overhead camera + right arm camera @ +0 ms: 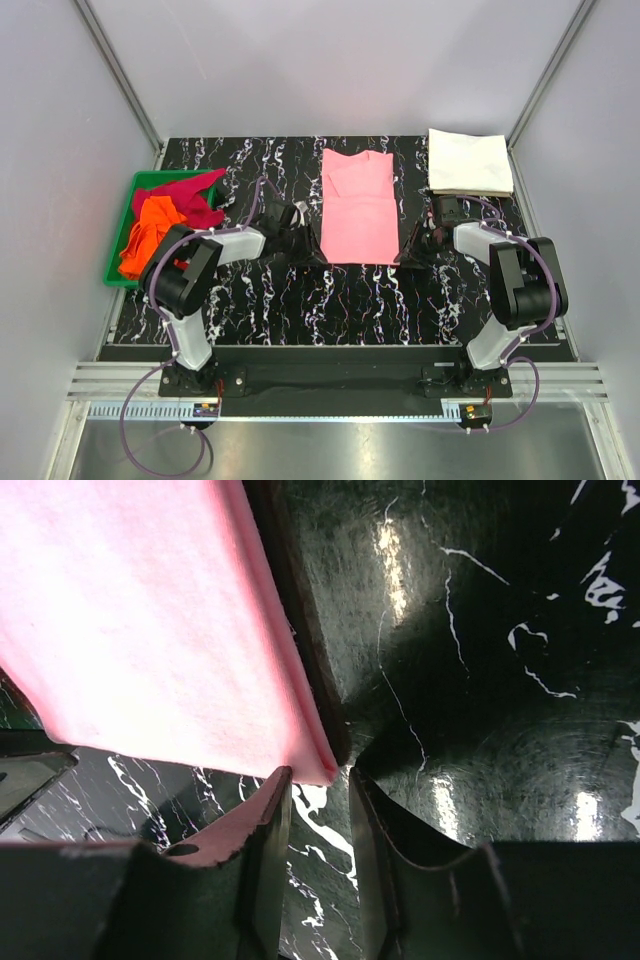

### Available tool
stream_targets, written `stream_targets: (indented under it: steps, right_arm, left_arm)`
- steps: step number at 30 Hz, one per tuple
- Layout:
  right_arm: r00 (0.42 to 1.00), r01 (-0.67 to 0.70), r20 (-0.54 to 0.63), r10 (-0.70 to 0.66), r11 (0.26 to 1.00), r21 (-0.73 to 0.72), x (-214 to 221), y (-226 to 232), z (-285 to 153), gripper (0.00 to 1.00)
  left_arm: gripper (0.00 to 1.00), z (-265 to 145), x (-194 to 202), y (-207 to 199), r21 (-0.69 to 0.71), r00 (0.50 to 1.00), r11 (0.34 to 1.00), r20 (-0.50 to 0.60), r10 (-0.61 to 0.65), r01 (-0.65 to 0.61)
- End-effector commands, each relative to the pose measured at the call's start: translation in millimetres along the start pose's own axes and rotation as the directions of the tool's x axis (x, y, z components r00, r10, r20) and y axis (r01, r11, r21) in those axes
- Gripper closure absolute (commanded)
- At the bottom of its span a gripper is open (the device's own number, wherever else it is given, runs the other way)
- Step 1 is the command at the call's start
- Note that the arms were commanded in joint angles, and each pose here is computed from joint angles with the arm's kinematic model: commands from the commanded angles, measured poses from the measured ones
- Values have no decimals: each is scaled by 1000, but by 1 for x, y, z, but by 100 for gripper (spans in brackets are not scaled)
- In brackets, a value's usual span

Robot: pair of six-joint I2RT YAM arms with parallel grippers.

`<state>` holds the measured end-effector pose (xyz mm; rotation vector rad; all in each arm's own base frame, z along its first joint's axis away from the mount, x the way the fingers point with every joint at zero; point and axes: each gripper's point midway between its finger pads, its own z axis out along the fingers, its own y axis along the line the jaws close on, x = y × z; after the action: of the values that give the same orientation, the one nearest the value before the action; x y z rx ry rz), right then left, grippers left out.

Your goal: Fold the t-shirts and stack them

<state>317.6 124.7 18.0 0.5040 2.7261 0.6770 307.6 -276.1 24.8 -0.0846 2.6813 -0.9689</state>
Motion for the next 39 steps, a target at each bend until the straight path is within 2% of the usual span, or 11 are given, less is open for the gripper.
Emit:
stream_targets:
  steps: [1, 7, 10, 11, 12, 13, 16, 22, 31, 35, 39]
  right_arm:
    - [1000, -21, 2, 21, 1000, 4, -1, -4, 6, 63]
    - [1000, -28, -1, 28, 1000, 5, 0, -5, 7, 66]
    - [1000, -28, -1, 28, 1000, 5, 0, -4, 7, 73]
    - [1000, -26, -1, 26, 1000, 3, -1, -4, 6, 77]
    - [1000, -25, -1, 25, 1000, 3, -1, -4, 7, 82]
    - [1000, -23, -1, 23, 1000, 3, -1, -4, 6, 92]
    - [1000, -22, 5, 22, 1000, 11, -2, -4, 4, 100]
    - [998, -56, -3, 56, 998, 27, 11, -6, -11, 100]
    - [997, -79, 16, 79, 996, 50, 52, -18, -56, 100]
    - [995, -97, 38, 95, 994, 47, 68, -18, -81, 100]
    - [991, -112, 71, 113, 993, -26, 81, -4, -107, 100]
  left_arm:
    - [62, 10, -3, 13, -34, 1000, 999, 5, -12, 12]
    - [73, 10, -3, 15, -40, 1000, 999, 1, -15, 15]
    - [85, 11, -4, 14, -36, 1000, 999, -2, -18, 18]
    - [95, 12, -4, 14, -35, 1000, 999, -5, -17, 17]
    - [100, 12, -4, 12, -28, 1000, 1000, -6, -14, 14]
    - [100, 11, -5, 12, -30, 1000, 999, -5, -14, 14]
    - [100, 7, -7, 7, -16, 1000, 1000, -3, -2, 2]
    - [100, -19, 2, -3, -9, 999, 1000, 35, 24, -23]
    - [100, -50, 58, -33, 26, 993, 994, 39, 109, -110]
    - [100, -59, 85, -35, -3, 992, 992, 26, 125, -125]
    - [100, -81, 110, -51, 8, 986, 987, 46, 157, -158]
